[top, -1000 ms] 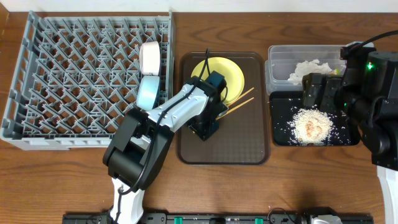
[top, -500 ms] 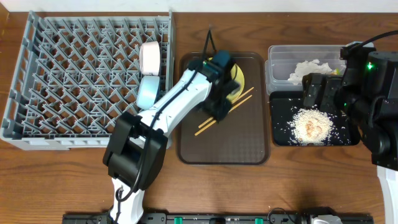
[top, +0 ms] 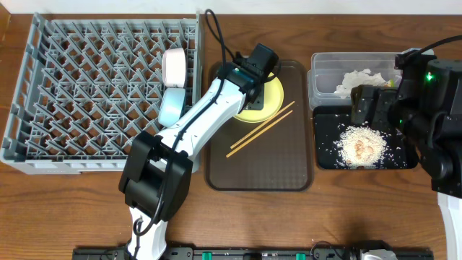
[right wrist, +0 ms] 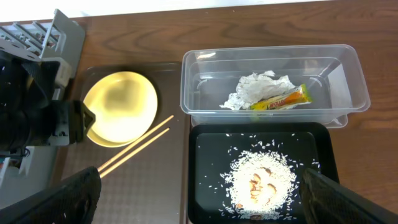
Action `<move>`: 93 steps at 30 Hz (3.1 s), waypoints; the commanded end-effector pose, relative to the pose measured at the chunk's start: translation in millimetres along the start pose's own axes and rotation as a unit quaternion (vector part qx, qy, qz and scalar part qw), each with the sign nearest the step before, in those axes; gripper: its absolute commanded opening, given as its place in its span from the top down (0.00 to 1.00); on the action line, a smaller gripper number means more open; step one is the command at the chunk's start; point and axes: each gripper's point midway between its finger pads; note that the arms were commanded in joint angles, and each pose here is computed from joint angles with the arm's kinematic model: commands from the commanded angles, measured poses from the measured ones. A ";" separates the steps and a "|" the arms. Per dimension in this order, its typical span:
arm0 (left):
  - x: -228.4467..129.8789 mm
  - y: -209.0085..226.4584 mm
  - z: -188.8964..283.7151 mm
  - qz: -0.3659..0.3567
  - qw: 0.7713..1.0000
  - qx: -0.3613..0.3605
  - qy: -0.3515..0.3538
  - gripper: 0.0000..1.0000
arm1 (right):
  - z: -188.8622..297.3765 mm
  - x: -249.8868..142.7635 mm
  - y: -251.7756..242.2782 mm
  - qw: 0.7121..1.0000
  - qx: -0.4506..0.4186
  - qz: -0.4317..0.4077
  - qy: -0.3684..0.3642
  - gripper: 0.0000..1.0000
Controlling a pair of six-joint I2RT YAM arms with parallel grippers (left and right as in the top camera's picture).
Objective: Sort waste into correct bins and load items into the dishwasher
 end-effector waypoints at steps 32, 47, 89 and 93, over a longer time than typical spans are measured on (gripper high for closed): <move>-31.4 21.5 -45.2 0.181 0.983 0.023 0.005 0.50 | 0.5 1.0 -3.9 1.000 -0.007 -0.005 -0.001 0.01; -54.3 7.7 -78.5 0.178 0.982 0.006 0.058 0.51 | 0.5 1.0 -4.0 1.000 -0.007 -0.005 -0.001 0.01; -37.1 -33.0 -53.3 0.204 0.938 -0.217 0.178 0.93 | 0.5 1.0 -3.9 1.000 -0.007 -0.005 -0.001 0.01; -28.1 -28.7 -51.9 0.196 0.934 -0.240 0.177 0.93 | 0.5 1.0 -3.9 1.000 -0.007 -0.005 -0.001 0.01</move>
Point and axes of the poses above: each gripper's point midway between its finger pads, its own z axis back along the fingers, its own y axis along the line the jaws close on, x = y × z, and after that the axes turned 5 degrees about z, right-handed
